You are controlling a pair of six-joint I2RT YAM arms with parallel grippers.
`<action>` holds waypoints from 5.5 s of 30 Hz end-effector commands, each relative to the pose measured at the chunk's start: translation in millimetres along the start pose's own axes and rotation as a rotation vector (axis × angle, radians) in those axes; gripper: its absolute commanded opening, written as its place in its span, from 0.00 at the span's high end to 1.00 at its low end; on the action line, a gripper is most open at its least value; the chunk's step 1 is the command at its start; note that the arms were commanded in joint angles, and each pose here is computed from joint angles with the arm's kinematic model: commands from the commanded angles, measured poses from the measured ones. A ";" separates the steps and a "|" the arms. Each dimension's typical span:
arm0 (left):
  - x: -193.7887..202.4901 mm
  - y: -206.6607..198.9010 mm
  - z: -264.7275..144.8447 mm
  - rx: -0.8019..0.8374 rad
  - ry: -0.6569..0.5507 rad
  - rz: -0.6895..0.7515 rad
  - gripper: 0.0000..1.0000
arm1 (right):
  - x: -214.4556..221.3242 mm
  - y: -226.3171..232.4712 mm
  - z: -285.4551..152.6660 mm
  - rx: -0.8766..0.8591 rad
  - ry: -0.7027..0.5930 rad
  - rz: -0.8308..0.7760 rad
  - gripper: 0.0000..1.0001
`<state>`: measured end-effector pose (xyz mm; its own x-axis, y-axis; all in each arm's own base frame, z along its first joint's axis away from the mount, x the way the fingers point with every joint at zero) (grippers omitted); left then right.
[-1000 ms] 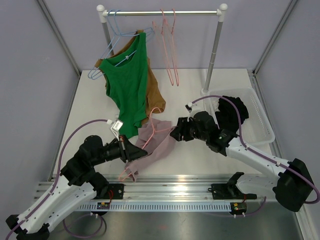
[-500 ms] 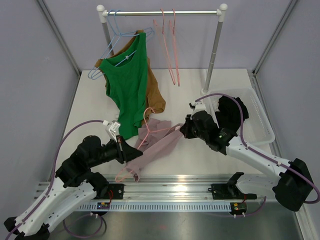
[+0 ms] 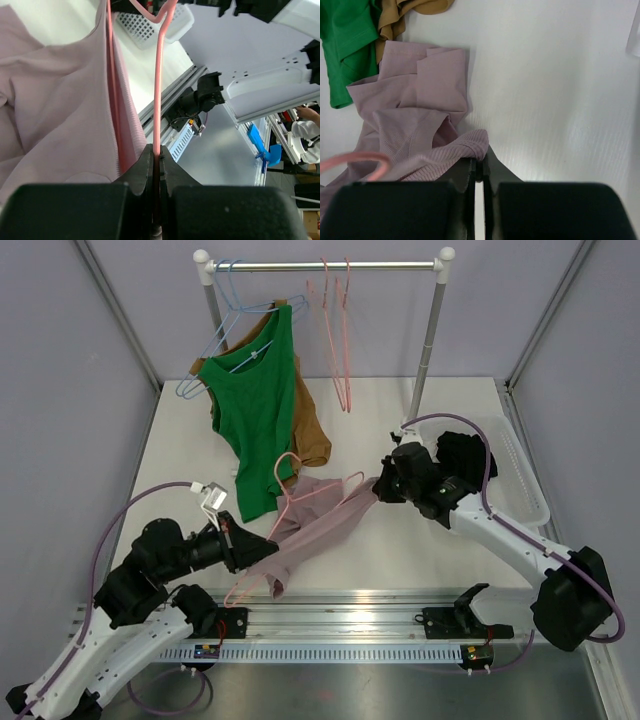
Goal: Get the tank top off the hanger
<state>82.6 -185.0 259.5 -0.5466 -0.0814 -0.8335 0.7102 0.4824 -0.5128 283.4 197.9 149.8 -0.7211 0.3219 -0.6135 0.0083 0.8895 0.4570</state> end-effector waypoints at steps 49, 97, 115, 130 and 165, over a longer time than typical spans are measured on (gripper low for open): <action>-193.5 48.6 -9.7 -0.652 -0.384 0.251 1.00 | 10.4 62.5 -146.9 -0.489 0.200 -0.087 0.94; -349.0 141.0 187.9 -0.546 -0.323 0.200 0.72 | 39.2 25.6 -120.4 -0.350 0.189 -0.080 0.01; -307.1 98.8 37.8 -0.786 -0.344 0.219 0.01 | 88.1 11.0 -31.4 -0.053 0.317 -0.134 0.01; -199.6 70.1 -58.6 -0.798 -0.277 0.257 0.01 | 185.0 -21.3 49.8 0.256 0.488 -0.359 0.02; -113.8 142.9 -102.0 -1.083 -0.325 0.340 0.01 | -227.3 -88.4 -157.9 0.544 -0.528 0.052 1.00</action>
<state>193.3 -14.3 293.9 -0.1943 0.0712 -0.9783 -0.0343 0.9963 0.0794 323.2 36.1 335.1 -0.3738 0.3645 -0.8529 0.3669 0.9027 0.2249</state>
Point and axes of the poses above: each gripper's point midway between its finger pads, its own z axis out along the fingers, its own y axis along the line the jaws close on, x = y × z, the point moved 1 cm from there along -z, back along the fingers, and after that the axes turned 13 degrees about z, right-handed, at the moved point
